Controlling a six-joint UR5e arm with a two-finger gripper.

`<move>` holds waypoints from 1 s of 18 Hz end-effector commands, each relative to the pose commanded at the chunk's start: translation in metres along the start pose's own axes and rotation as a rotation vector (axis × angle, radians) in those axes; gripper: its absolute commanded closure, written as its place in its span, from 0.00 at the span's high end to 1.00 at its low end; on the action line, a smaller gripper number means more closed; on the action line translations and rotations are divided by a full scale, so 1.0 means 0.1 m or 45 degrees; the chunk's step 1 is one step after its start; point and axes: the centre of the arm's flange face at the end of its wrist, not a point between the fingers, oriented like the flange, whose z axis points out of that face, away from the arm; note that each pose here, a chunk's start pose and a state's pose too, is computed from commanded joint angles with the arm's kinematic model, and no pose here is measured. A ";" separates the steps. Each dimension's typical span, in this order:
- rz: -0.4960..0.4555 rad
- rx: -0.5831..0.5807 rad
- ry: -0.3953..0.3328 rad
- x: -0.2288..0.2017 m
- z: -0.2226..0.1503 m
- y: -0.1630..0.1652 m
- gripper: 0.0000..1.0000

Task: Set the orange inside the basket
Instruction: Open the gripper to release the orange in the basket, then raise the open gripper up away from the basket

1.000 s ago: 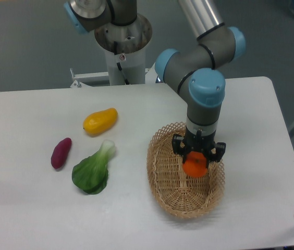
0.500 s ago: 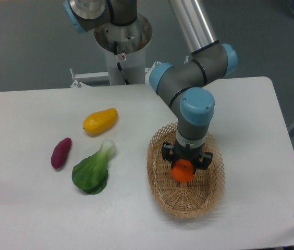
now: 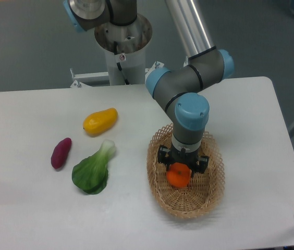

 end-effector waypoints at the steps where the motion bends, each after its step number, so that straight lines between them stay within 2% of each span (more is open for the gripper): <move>1: 0.001 0.008 -0.011 -0.02 -0.06 -0.01 1.00; 11: -0.003 0.121 -0.159 -0.32 -0.86 -0.15 1.00; 15: 0.012 0.138 -0.177 -0.45 -1.08 -0.02 1.00; 18: 0.077 0.121 -0.177 -0.46 -1.31 0.08 1.00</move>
